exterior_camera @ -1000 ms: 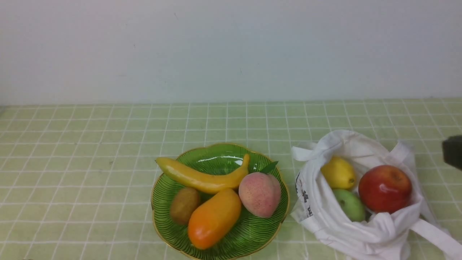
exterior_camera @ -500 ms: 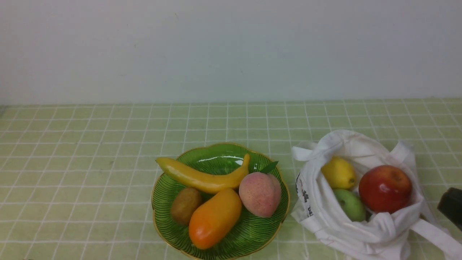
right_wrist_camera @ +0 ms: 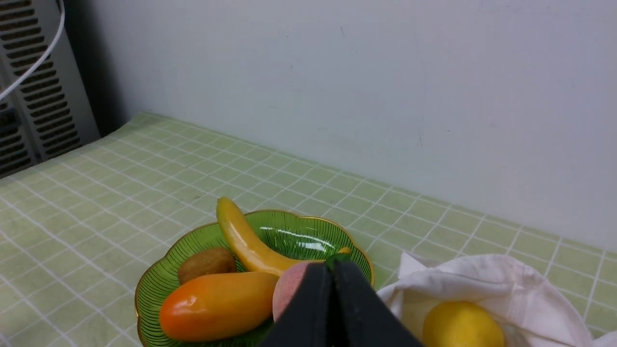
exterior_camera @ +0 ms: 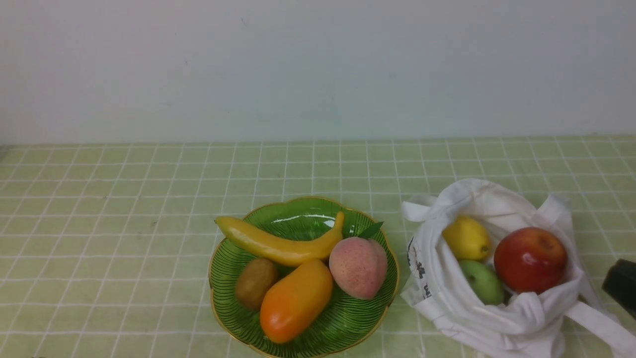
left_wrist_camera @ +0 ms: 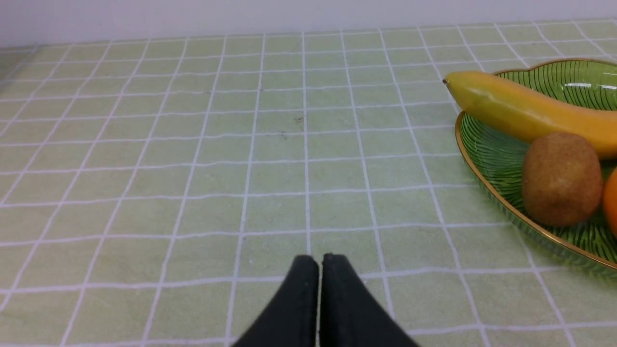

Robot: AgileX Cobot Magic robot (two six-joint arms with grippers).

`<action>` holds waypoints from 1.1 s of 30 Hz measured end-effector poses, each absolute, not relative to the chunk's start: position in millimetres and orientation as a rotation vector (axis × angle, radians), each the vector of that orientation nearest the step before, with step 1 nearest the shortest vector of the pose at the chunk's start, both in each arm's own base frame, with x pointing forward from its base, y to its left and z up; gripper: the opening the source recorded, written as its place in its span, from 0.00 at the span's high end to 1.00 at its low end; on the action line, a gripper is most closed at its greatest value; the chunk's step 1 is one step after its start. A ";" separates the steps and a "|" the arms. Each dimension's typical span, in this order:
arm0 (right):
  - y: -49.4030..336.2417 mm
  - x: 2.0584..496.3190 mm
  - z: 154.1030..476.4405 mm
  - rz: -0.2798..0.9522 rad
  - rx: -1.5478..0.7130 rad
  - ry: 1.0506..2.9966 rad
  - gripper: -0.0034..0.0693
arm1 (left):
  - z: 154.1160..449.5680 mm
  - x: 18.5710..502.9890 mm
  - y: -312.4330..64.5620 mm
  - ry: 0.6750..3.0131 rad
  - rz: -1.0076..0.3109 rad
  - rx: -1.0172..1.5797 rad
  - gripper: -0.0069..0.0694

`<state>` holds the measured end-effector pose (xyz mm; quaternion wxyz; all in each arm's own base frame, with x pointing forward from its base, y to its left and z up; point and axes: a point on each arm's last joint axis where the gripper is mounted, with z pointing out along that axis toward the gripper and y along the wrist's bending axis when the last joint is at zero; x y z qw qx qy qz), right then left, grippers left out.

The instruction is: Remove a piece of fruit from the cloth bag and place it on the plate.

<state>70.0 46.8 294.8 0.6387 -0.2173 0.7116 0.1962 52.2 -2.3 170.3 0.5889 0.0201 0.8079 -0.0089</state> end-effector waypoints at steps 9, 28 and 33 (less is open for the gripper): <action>46.8 70.0 294.8 0.449 -0.495 1.625 0.97 | 170.3 52.2 -2.3 1.882 -0.021 0.047 0.92; 16.0 63.2 241.0 0.171 -0.224 1.662 0.97 | 170.3 52.2 -2.3 1.882 -0.021 0.047 0.92; 6.2 58.0 211.3 0.095 -0.077 1.675 0.97 | 170.3 52.2 -2.3 1.882 -0.021 0.047 0.92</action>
